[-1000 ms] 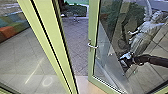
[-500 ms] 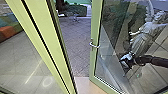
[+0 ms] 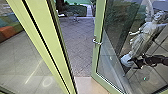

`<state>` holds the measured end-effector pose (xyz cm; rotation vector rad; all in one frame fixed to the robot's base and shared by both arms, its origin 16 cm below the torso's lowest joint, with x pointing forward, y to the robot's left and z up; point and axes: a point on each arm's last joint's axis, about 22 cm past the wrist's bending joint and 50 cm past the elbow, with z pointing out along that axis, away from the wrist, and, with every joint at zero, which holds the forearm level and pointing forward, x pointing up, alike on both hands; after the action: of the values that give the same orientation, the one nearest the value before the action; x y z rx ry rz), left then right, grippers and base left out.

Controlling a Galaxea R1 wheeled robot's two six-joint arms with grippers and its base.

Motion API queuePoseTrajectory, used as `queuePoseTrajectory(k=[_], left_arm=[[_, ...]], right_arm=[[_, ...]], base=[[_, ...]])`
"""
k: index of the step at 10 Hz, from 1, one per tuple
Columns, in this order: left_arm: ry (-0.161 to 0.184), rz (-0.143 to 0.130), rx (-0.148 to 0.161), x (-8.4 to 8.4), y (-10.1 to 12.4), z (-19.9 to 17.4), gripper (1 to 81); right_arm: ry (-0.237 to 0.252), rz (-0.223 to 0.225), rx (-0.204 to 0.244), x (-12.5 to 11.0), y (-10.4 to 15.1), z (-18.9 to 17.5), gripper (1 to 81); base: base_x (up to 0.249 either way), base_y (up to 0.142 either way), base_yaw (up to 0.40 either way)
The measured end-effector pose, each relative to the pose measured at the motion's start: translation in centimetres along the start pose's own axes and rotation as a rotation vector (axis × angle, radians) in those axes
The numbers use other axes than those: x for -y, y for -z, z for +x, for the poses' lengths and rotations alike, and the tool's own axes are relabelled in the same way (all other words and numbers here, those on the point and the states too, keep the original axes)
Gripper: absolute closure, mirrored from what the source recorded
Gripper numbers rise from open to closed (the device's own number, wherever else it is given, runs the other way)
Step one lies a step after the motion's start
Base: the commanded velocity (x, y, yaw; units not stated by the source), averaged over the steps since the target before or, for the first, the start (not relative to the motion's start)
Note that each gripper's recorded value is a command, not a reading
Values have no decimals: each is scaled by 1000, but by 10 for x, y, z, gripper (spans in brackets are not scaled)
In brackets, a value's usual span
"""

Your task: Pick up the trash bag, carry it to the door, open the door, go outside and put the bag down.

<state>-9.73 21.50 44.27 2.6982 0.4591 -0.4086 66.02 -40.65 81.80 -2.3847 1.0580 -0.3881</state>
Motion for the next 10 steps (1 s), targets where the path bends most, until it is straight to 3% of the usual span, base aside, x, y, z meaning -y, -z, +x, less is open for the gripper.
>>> queuePoseTrajectory(k=[3,5,6,7,9,10], left_arm=[[-3,-1,0,0,0,1,811],[-3,-2,1,-1,0,0,811],[-3,-2,1,-1,0,0,811],[-3,-1,1,-1,0,0,811],[-2,-1,2,0,0,0,811],[-3,0,2,1,1,0,811]], right_arm=[[-45,-6,-47,-19,18,23,10],[-66,6,-75,-9,18,37,10],[-62,21,-92,7,16,44,10],[-57,45,-108,27,12,49,10],[-29,47,-122,35,6,54,10],[43,30,-147,28,9,64,10]], base=[[0,0,0],[0,0,0],[0,0,0],[0,0,0],[0,0,0],[0,0,0]])
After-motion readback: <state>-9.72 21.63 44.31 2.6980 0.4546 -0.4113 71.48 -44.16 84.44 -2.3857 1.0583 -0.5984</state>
